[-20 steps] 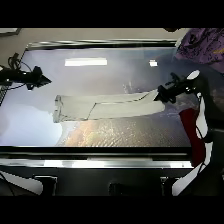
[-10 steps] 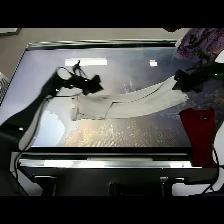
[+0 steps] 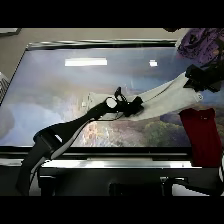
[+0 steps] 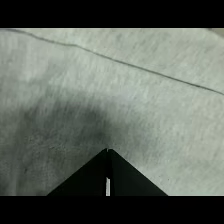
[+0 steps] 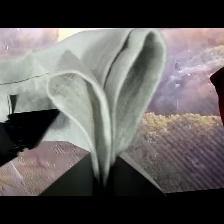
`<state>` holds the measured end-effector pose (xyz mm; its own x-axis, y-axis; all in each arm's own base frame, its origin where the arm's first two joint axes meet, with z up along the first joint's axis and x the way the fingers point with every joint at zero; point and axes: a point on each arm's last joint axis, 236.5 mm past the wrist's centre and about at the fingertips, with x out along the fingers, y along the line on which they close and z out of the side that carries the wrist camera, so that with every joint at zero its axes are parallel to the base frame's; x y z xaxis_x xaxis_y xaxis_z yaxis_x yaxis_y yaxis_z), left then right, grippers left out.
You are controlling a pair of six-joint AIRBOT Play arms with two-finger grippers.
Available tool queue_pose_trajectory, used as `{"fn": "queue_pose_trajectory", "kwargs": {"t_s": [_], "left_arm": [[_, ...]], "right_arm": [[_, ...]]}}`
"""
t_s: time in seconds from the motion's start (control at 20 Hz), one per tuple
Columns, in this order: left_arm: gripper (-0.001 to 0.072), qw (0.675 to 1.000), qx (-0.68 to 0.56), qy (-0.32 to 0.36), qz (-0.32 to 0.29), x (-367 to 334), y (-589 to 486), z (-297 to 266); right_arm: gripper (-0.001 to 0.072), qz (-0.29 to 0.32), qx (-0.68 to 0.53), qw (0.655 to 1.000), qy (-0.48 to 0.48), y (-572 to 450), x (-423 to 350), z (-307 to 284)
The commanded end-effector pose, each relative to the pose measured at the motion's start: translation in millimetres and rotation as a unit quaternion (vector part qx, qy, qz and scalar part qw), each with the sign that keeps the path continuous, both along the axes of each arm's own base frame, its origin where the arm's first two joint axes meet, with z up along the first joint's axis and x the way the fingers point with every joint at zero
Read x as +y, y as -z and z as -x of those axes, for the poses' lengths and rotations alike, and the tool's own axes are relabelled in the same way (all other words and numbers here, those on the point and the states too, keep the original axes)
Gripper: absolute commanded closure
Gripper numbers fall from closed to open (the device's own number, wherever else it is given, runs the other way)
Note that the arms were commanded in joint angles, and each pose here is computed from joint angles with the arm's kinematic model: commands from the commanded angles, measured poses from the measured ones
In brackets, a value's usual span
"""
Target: Fold the clothes and pants, and hang the long-sleeved shirts on hangers.
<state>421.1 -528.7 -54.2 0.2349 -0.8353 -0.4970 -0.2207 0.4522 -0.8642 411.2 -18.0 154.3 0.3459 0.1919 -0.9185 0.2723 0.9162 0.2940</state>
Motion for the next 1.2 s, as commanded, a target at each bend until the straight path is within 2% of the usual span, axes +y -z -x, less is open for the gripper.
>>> {"fn": "queue_pose_trajectory", "kwargs": {"t_s": [0.0, 0.35, 0.5, 0.6, 0.7, 0.9, 1.0, 1.15], "left_arm": [[0.0686, 0.999, 0.026, -0.041, 0.018, -25, 17, 10], [0.0687, 0.998, 0.027, -0.037, 0.032, -41, 18, 5], [0.0688, 1.000, 0.013, 0.003, 0.014, -20, 0, -3], [0.0688, 0.998, -0.022, 0.045, -0.047, 25, -19, -16], [0.0688, 0.986, -0.053, 0.065, -0.146, 99, -41, -36], [0.0685, 0.940, -0.111, 0.035, -0.321, 277, -121, -69], [0.0684, 0.919, -0.127, 0.005, -0.374, 353, -162, -70], [0.0683, 0.905, -0.139, -0.029, -0.401, 429, -208, -58]], "right_arm": [[0.0681, -0.007, -0.004, 1.000, -0.001, -5, 4, 3], [0.0681, -0.033, -0.016, 0.999, -0.011, -10, 18, -2], [0.0681, -0.027, -0.029, 0.999, 0.006, -12, 12, -8], [0.0681, -0.040, -0.030, 0.999, 0.019, -14, 15, -10], [0.0681, -0.076, -0.035, 0.996, 0.030, -19, 28, -14], [0.0681, -0.110, -0.036, 0.993, 0.029, -25, 83, -20], [0.0681, -0.113, -0.048, 0.992, 0.022, -27, 127, -25], [0.0681, -0.121, -0.061, 0.991, 0.015, -24, 197, -28]]}}
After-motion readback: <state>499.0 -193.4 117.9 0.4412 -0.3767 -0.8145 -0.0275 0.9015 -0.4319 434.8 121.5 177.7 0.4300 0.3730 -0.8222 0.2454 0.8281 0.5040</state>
